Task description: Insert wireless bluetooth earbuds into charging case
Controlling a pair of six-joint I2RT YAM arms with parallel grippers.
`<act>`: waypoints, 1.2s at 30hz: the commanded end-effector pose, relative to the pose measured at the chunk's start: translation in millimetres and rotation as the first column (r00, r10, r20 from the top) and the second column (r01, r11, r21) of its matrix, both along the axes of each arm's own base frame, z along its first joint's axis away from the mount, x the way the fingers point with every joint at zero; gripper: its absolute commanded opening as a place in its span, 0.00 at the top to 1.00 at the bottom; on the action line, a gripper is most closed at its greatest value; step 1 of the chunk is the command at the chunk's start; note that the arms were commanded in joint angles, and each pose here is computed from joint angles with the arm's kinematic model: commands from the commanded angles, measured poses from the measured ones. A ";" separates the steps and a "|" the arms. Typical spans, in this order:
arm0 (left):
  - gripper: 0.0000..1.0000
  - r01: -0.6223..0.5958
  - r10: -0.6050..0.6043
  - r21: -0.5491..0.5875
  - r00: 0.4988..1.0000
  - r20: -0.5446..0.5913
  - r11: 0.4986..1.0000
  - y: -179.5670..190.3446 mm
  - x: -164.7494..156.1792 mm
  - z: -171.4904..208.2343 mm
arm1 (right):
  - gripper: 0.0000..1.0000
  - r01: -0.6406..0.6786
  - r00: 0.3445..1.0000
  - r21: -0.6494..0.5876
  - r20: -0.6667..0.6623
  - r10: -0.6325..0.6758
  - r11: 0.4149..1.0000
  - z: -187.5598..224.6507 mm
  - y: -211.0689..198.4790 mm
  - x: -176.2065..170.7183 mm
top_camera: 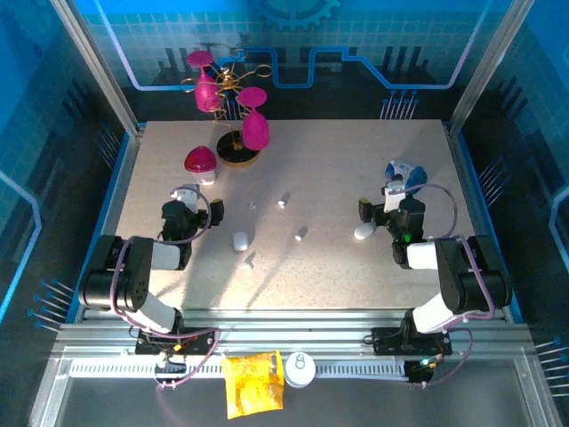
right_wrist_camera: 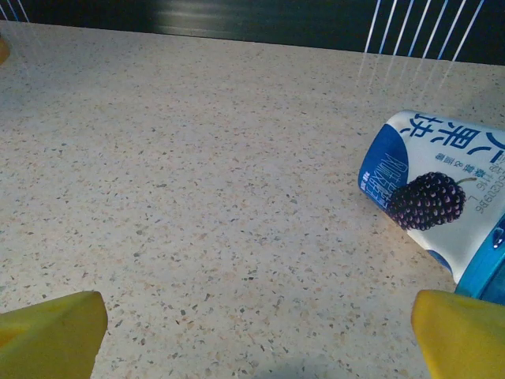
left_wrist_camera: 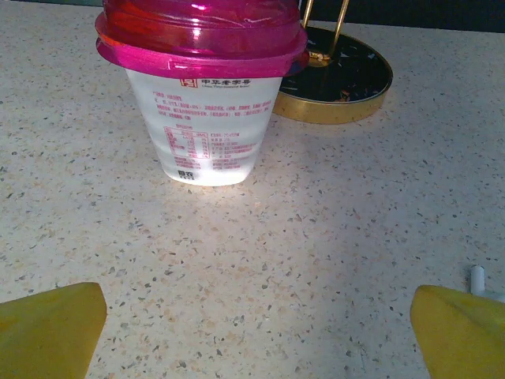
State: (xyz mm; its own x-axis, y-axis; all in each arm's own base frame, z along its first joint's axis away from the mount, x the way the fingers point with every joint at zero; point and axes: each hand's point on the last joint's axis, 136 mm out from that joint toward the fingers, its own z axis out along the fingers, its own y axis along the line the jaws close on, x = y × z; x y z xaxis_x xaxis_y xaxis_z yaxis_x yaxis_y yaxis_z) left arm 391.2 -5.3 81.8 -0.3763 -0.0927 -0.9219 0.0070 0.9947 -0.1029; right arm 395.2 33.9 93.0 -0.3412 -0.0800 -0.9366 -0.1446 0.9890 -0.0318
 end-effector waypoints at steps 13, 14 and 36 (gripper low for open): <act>0.01 0.012 -0.012 -0.008 0.999 0.050 1.000 -1.2 7.7 13.8 | 0.00 -0.002 1.000 -0.010 0.021 0.002 1.000 5.1 -1.4 4.0; 0.01 0.011 -0.011 -0.008 0.999 0.050 1.000 -0.9 7.7 13.9 | 0.00 -0.001 1.000 -0.011 0.021 0.002 1.000 5.1 -1.6 4.0; 0.01 -0.006 -0.004 0.081 0.991 0.133 0.997 -9.5 -15.3 57.9 | 0.00 0.001 1.000 -0.022 0.027 0.000 1.000 32.2 2.0 -7.4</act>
